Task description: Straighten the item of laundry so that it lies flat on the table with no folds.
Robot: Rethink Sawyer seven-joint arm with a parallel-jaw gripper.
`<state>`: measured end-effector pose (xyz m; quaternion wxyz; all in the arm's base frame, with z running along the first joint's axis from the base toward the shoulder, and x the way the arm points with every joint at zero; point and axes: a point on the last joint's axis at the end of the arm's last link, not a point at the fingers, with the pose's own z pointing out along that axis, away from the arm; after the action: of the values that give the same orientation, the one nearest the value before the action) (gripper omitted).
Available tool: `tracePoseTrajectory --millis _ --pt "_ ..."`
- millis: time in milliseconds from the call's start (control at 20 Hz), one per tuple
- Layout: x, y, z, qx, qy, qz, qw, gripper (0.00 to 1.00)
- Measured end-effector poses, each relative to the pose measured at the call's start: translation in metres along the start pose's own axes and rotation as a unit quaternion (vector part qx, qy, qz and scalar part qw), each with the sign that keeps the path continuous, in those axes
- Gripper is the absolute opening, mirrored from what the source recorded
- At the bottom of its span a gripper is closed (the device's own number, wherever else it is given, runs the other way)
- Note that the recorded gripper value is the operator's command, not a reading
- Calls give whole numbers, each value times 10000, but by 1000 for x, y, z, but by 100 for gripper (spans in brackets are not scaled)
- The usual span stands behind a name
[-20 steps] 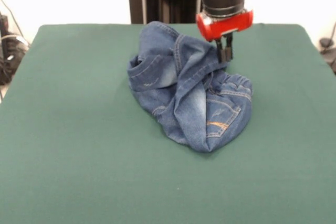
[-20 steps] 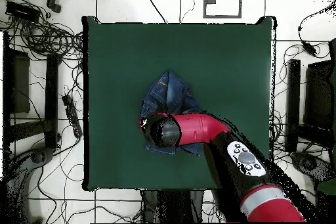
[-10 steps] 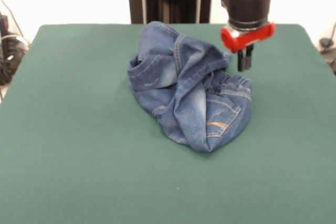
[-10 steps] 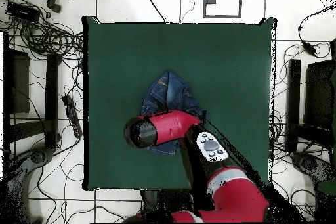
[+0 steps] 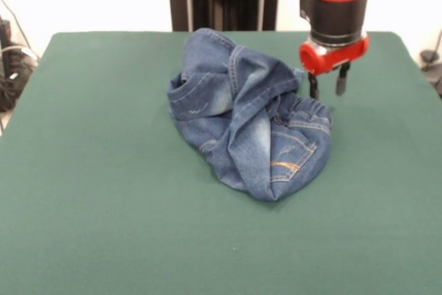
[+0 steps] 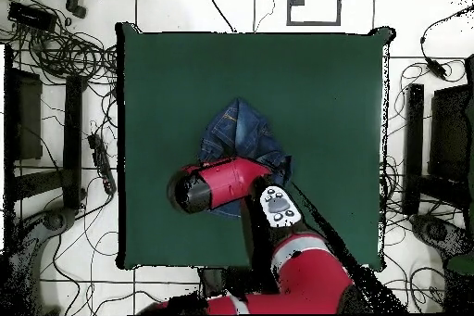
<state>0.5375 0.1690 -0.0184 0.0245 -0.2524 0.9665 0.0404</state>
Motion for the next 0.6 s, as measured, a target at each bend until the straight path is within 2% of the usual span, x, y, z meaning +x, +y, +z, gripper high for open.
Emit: tracePoseTrajectory --millis 400,500,600 --pt "1 -1 2 568 -72 -454 9973 100" --pt "0 -5 -2 878 -52 -629 9941 100" --pt "0 -7 -5 993 -36 -680 9927 100"
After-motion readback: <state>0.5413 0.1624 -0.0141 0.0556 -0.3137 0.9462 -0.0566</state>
